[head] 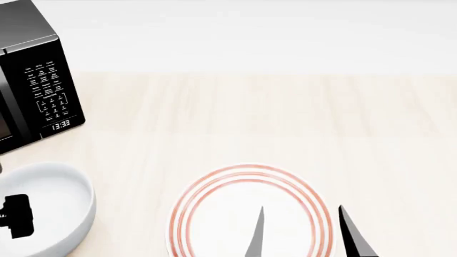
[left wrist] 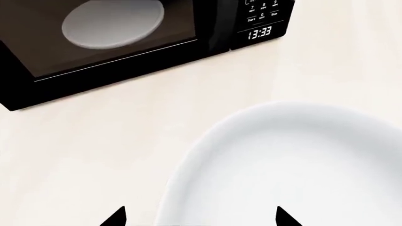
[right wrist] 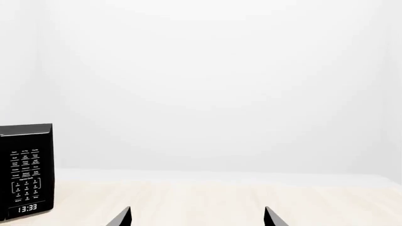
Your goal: Pick up the white bowl and put it on the plate.
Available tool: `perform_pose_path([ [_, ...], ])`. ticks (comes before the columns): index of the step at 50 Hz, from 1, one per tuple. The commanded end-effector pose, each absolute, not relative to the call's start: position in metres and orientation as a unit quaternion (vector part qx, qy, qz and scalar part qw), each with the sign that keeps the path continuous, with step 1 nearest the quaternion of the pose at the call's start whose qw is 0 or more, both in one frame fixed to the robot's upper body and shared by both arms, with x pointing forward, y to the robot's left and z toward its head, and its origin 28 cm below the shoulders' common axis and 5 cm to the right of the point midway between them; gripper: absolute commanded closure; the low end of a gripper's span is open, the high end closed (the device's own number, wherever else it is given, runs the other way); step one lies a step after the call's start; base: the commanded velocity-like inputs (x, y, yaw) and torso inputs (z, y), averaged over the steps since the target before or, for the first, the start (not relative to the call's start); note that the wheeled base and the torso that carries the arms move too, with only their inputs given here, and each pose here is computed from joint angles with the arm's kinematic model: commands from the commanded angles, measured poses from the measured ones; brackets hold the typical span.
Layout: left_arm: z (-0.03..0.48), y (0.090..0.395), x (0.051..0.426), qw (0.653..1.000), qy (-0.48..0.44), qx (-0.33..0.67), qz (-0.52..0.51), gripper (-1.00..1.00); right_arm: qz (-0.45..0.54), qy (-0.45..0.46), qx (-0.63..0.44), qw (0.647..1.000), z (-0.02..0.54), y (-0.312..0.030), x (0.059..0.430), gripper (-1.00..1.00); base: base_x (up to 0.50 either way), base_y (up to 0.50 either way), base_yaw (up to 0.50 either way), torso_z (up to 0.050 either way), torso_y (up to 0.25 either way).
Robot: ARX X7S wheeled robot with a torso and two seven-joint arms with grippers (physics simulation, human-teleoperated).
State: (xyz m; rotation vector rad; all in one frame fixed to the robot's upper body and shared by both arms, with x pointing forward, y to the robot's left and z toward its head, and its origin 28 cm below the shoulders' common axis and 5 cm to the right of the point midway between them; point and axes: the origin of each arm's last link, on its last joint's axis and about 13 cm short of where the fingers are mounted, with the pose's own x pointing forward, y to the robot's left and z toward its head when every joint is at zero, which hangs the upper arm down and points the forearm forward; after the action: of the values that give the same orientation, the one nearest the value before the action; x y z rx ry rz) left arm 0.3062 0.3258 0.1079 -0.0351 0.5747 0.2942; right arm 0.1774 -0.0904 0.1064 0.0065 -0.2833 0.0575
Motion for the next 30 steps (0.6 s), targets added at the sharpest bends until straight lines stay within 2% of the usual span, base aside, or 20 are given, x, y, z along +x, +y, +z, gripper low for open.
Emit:
perform_pose_path([
  [1, 0.1039, 0.3285, 0.3069, 0.946, 0.286, -0.017, 0.151, -1.0, 0.03, -0.14, 0.004, 0.99, 0.1062, -0.0901, 0.1776, -1.0, 0.0, 0.0, 0.0, 0.0, 0.0],
  [30, 0.0979, 0.332, 0.3073, 0.944, 0.289, -0.017, 0.16, -1.0, 0.033, -0.14, 0.004, 0.99, 0.1053, -0.0899, 0.177, -1.0, 0.0, 0.0, 0.0, 0.0, 0.0],
])
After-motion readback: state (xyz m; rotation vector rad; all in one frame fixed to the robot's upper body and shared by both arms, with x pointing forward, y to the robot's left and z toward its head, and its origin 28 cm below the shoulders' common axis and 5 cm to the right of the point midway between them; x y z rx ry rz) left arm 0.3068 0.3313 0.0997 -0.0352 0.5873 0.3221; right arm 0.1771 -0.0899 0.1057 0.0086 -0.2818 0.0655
